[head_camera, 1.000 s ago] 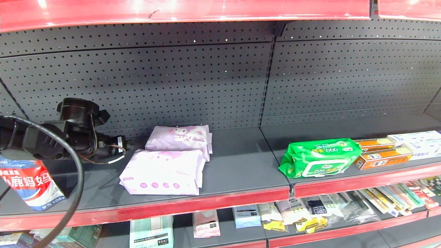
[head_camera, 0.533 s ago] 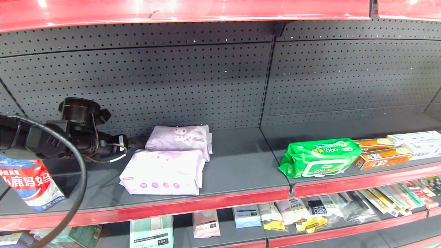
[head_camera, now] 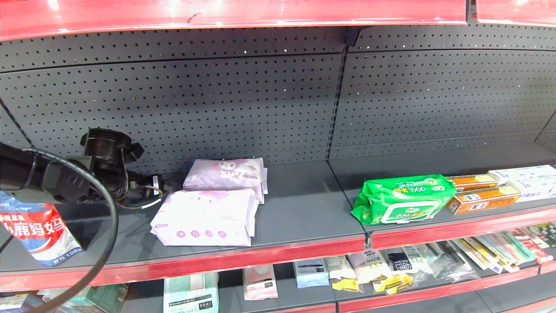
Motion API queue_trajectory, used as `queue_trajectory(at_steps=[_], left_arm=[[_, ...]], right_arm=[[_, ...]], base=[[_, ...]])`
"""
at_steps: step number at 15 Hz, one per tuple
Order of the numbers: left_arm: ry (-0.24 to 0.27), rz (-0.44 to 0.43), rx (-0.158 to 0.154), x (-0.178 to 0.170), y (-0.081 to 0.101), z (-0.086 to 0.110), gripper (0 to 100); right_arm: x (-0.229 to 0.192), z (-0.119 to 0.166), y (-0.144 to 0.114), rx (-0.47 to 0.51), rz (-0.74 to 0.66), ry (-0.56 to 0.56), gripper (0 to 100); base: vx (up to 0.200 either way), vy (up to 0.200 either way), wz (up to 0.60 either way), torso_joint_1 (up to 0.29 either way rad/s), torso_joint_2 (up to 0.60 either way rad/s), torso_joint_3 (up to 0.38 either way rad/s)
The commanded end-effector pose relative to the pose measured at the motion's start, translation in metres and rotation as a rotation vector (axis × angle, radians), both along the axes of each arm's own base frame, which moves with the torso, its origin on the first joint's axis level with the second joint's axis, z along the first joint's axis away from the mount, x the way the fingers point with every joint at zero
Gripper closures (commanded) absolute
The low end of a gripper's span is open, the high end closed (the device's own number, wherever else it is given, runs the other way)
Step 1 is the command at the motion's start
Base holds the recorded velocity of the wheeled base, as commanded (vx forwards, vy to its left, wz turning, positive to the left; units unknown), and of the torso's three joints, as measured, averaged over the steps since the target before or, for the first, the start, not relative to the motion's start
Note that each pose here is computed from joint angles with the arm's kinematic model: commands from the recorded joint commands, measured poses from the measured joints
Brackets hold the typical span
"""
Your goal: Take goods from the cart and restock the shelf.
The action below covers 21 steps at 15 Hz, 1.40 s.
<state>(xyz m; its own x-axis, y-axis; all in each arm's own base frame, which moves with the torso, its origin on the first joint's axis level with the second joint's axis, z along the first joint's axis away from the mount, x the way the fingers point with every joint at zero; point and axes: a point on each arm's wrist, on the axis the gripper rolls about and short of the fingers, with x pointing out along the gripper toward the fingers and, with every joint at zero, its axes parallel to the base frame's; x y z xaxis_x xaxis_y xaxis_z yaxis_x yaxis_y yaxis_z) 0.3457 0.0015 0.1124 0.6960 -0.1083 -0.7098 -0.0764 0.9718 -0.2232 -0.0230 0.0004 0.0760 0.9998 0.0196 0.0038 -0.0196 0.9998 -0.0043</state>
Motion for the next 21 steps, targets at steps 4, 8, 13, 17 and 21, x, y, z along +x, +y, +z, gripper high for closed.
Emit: queue_trajectory(at_steps=[4,8,13,17,21], left_arm=[[0.006,-0.007,-0.001,-0.006,-0.002,0.004,0],[0.012,-0.005,-0.001,-0.008,-0.002,0.006,0],[0.023,-0.007,-0.001,-0.012,-0.002,0.005,0],[0.018,-0.01,0.002,-0.012,-0.002,0.006,0],[0.013,-0.011,0.003,-0.013,-0.002,0.008,0]], right_arm=[[0.0,0.0,0.0,0.0,0.0,0.001,0],[0.0,0.0,0.0,0.0,0.0,0.001,0],[0.0,0.0,0.0,0.0,0.0,0.001,0],[0.0,0.0,0.0,0.0,0.0,0.001,0],[0.0,0.0,0.0,0.0,0.0,0.001,0]], base=[[0.0,0.0,0.0,0.0,0.0,0.0],[0.0,0.0,0.0,0.0,0.0,0.0],[0.0,0.0,0.0,0.0,0.0,0.0],[0.0,0.0,0.0,0.0,0.0,0.0],[0.0,0.0,0.0,0.0,0.0,0.0]])
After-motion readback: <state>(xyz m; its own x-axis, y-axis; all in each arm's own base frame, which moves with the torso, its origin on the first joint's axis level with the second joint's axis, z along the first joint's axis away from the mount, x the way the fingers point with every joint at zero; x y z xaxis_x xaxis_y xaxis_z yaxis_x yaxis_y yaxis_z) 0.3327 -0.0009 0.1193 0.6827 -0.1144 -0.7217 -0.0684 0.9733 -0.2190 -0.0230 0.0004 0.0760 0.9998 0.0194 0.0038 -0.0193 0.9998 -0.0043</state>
